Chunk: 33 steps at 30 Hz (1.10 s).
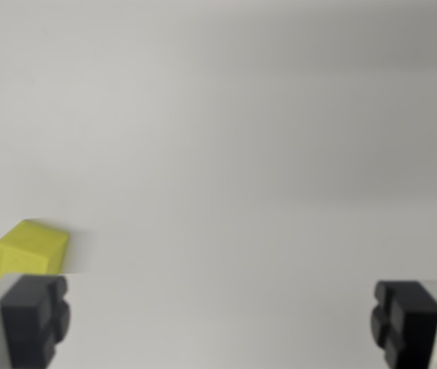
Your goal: Pick yellow cube
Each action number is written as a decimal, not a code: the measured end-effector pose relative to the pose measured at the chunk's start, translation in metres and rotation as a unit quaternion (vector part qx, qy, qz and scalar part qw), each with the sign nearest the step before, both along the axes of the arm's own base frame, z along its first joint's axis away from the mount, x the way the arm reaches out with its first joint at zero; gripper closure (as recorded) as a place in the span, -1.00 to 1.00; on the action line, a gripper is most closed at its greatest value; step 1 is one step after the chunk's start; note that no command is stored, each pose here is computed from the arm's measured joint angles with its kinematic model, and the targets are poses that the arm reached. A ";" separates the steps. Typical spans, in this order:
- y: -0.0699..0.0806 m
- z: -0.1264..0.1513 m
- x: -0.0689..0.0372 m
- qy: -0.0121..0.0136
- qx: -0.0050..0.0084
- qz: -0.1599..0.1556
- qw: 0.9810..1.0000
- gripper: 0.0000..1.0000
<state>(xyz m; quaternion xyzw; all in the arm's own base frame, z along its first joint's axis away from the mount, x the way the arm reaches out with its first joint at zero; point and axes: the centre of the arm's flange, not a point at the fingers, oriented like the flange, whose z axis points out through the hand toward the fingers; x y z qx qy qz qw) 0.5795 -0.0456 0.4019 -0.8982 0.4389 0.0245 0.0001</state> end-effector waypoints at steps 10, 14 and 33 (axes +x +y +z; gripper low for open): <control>0.008 -0.009 -0.007 -0.001 -0.001 -0.011 1.000 -1.00; 0.018 -0.019 -0.012 -0.002 -0.002 -0.017 1.000 -1.00; 0.064 -0.066 -0.039 -0.006 -0.004 -0.051 0.999 -1.00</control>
